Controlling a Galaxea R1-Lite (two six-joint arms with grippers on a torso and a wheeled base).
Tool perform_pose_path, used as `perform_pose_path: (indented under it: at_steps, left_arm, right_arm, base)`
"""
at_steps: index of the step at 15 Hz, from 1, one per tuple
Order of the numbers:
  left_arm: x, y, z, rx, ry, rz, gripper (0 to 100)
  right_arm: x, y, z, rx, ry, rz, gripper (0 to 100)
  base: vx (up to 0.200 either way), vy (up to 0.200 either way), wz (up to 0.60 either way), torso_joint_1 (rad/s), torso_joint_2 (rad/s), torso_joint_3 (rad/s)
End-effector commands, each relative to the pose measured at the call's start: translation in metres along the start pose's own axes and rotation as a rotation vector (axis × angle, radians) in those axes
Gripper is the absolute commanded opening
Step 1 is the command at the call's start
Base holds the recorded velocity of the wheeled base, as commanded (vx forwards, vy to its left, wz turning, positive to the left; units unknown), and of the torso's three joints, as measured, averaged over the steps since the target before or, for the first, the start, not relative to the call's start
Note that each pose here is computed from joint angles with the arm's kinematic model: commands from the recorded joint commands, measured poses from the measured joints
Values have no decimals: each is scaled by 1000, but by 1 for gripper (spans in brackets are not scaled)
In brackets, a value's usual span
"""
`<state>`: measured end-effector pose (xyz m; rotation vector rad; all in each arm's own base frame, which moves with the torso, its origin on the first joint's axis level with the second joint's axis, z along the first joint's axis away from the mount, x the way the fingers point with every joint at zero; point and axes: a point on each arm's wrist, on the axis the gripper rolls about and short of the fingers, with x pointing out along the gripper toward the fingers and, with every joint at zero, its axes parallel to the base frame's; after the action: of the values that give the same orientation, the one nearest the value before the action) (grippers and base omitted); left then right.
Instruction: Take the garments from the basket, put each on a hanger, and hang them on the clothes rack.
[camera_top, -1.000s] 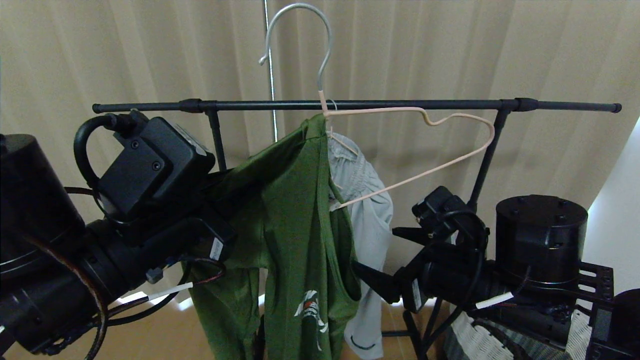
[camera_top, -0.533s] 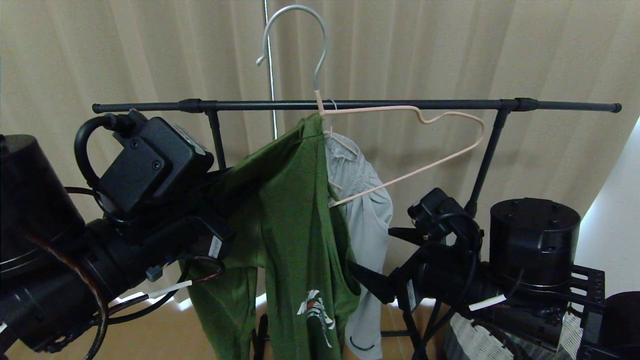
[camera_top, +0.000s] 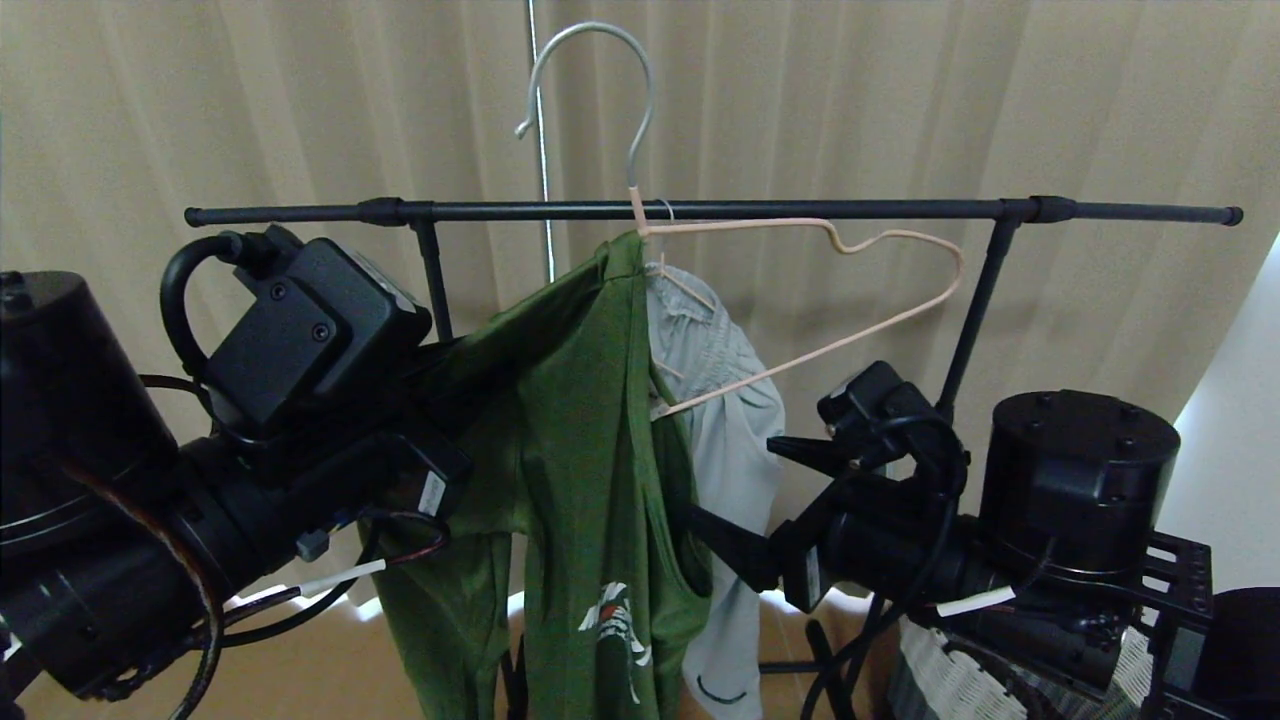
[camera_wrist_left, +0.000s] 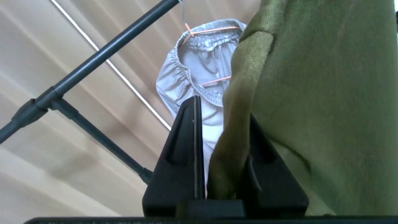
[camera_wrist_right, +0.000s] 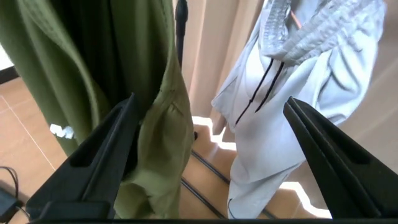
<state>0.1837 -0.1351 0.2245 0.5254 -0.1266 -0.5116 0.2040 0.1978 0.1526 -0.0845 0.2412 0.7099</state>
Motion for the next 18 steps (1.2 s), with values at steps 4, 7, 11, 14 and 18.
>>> perform_pose_path:
  at_steps: [4,7,11,14,18]
  left_arm:
    - [3,0,-4,5,28,11,0]
    - [3,-1,-5,-1,30,13,0]
    - [2,0,-2,-4,14,16,0]
    - [1,1,-5,1,28,25,0]
    - [-2,0,-18,23,77,24,0]
  right_arm:
    - [4,18,-6,-16,21,61,100]
    - [10,18,-12,-21,52,54,100]
    - [28,-2,-31,-12,128,-73,100]
    - [18,-21,-30,-4,132,-212,100]
    - [-10,-55,-11,32,93,-380,100]
  base:
    - [0,0,0,0,0,0]
    - [0,0,0,0,0,0]
    - [0,0,0,0,0,0]
    - [0,0,0,0,0,0]
    - [0,0,0,0,0,0]
